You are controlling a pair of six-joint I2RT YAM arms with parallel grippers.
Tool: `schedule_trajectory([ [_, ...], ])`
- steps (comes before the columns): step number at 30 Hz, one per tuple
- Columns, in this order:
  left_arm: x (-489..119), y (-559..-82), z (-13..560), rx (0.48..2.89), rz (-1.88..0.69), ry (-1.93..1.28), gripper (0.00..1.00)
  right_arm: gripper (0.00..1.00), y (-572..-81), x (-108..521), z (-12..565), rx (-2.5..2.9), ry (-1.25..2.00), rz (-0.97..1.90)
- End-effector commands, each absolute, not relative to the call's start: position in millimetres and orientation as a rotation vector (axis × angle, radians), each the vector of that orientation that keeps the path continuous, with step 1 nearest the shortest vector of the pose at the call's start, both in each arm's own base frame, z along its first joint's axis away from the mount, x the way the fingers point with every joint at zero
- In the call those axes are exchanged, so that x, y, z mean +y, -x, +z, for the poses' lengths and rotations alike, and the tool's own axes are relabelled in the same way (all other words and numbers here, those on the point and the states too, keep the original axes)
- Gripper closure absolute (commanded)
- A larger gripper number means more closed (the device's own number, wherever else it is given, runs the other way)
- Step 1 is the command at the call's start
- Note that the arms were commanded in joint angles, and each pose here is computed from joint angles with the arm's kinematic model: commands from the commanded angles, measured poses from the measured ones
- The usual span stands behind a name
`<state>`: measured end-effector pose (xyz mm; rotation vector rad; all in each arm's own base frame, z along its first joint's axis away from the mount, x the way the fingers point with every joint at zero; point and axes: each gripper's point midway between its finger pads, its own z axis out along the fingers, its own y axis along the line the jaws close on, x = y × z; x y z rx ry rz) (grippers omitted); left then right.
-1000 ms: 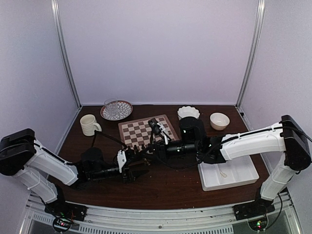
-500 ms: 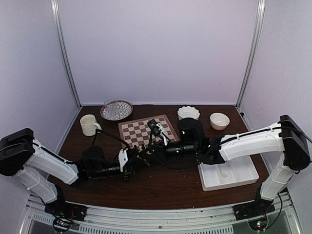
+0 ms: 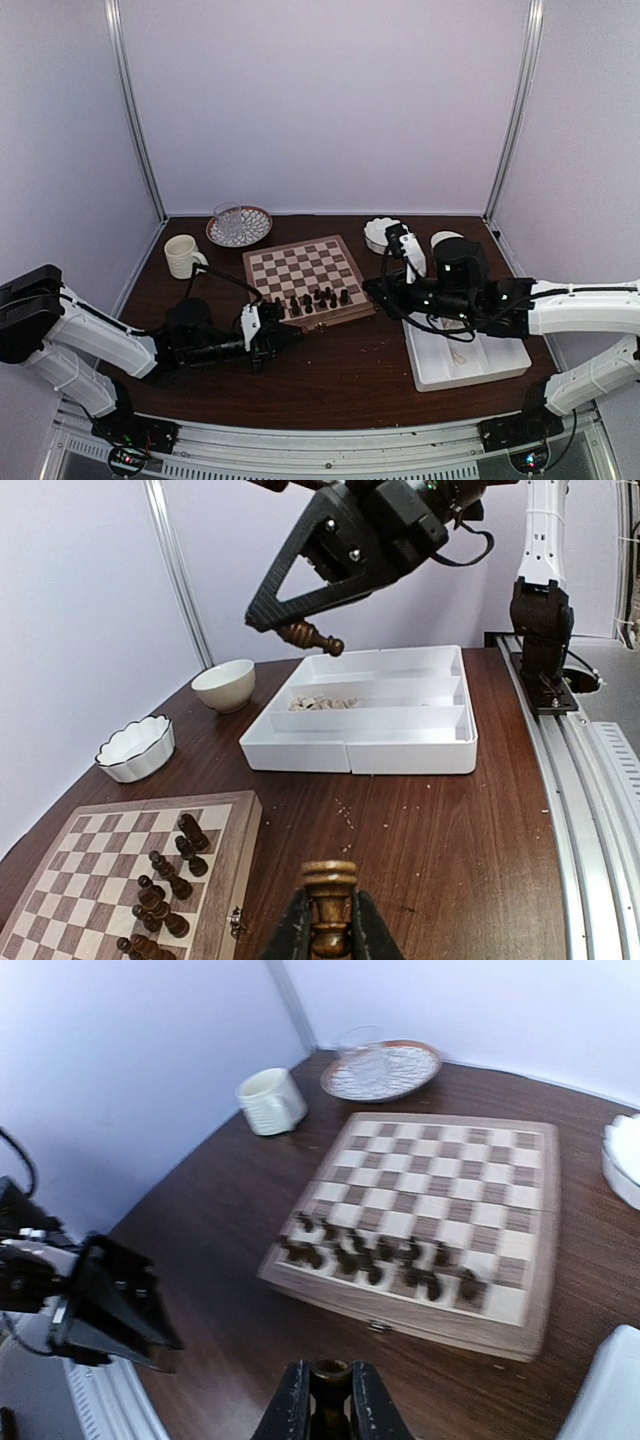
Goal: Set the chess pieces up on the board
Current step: Pass from the right arm to the left, then place the chess pile in the storage box.
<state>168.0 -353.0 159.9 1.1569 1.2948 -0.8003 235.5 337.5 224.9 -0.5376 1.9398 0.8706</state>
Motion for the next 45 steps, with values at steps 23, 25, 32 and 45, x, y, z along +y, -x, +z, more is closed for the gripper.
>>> schedule_trajectory([
  [23,-350,-165,179,1.253,-0.794,-1.147,0.85,0.72,-279,189,60,2.496,0.31,0.125],
  [25,-351,-166,179,1.255,-0.795,-1.15,0.85,0.6,-276,195,69,2.469,0.331,0.186],
  [32,-358,-164,172,1.257,-0.771,-1.19,0.86,0.49,-253,236,108,2.297,0.473,0.463],
  [45,-348,-172,176,1.241,-0.653,-1.162,0.85,0.37,-232,393,207,2.02,0.781,1.212],
])
